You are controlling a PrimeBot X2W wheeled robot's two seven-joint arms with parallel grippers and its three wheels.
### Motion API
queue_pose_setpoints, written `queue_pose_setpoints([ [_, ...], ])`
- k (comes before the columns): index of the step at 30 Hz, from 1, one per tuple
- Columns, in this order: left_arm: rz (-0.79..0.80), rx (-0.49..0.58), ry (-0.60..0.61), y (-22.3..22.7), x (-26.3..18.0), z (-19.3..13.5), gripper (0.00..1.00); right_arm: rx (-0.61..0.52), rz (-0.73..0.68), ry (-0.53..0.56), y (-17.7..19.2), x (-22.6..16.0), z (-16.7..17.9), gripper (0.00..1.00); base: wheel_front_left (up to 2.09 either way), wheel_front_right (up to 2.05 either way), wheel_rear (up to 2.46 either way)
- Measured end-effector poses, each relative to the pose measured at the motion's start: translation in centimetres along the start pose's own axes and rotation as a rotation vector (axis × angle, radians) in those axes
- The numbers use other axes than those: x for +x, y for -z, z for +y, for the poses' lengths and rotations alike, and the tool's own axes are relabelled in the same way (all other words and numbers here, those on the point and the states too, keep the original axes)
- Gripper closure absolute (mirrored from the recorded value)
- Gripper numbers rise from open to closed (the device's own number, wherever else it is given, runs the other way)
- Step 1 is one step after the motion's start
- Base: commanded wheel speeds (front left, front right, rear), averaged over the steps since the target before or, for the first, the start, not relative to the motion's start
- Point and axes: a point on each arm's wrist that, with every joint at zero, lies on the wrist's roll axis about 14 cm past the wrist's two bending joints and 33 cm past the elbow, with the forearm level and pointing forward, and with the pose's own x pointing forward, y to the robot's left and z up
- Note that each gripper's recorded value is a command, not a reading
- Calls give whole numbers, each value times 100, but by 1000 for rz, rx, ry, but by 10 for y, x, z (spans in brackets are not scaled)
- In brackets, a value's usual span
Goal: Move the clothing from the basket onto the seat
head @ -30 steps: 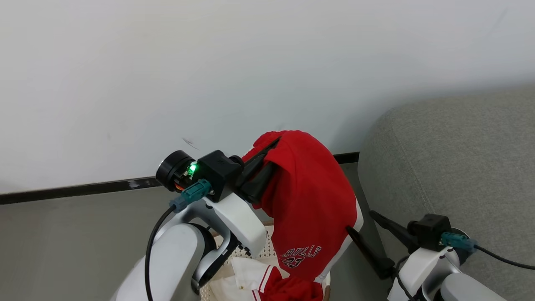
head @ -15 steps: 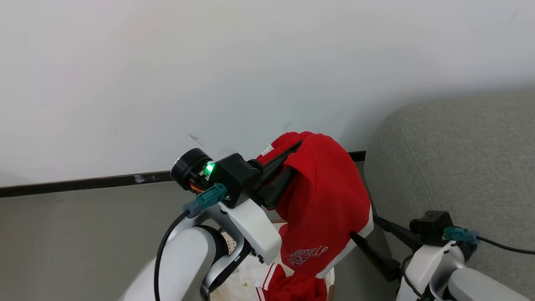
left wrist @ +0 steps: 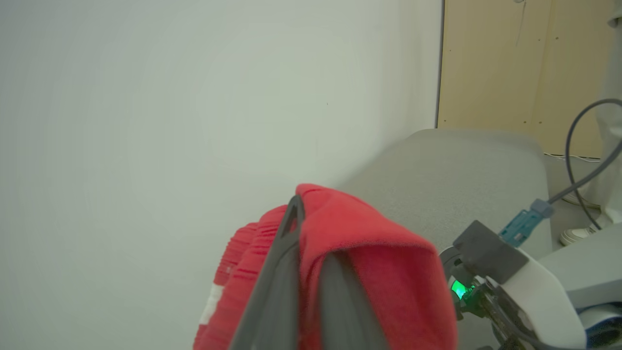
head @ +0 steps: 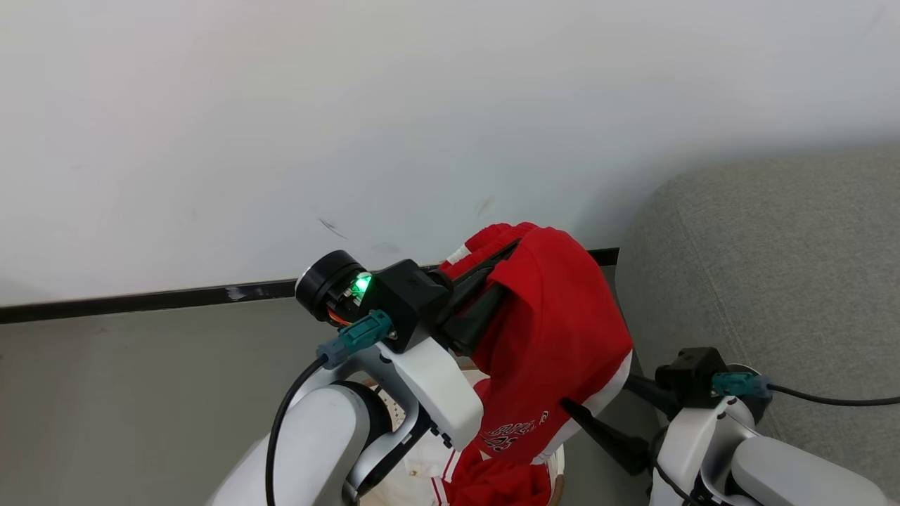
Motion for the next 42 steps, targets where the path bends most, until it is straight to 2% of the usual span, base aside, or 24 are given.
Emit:
queue_pose_setpoints([
  [5, 8, -11, -7, 2, 0, 1, 100, -13, -28, -41, -11, 6, 10, 0, 0, 0, 0],
  [6, 8, -11, -9, 2, 0, 2, 100, -14, -34, -47, -14, 7, 11, 16, 0, 0, 0],
  [7, 9, -12, -12, 2, 1, 2, 100, -16, -39, -50, -16, 8, 12, 55, 0, 0, 0],
  [10, 10, -19, -26, 3, 1, 5, 100, -37, -67, -54, -27, 10, 11, 100, 0, 0, 0],
  [25, 68, -108, -144, 35, -9, 26, 100, -57, -235, 106, -79, -11, -33, 100, 0, 0, 0],
  [26, 74, -115, -146, 38, -10, 26, 96, -58, -245, 123, -81, -14, -36, 100, 0, 0, 0],
  [28, 71, -131, -150, 41, -11, 26, 72, -57, -267, 157, -87, -21, -45, 100, 0, 0, 0],
  [31, 83, -154, -151, 48, -12, 24, 41, -84, -291, 205, -95, -31, -57, 100, 0, 0, 0],
  [32, 93, -163, -151, 52, -13, 23, 14, -90, -298, 223, -97, -35, -62, 100, 0, 0, 0],
  [33, 103, -172, -151, 56, -14, 22, 1, -98, -301, 243, -98, -40, -67, 100, 0, 0, 0],
  [42, 104, -199, -126, 69, -13, 13, 0, -156, -370, 469, -121, -94, -122, 100, 0, 0, 0],
])
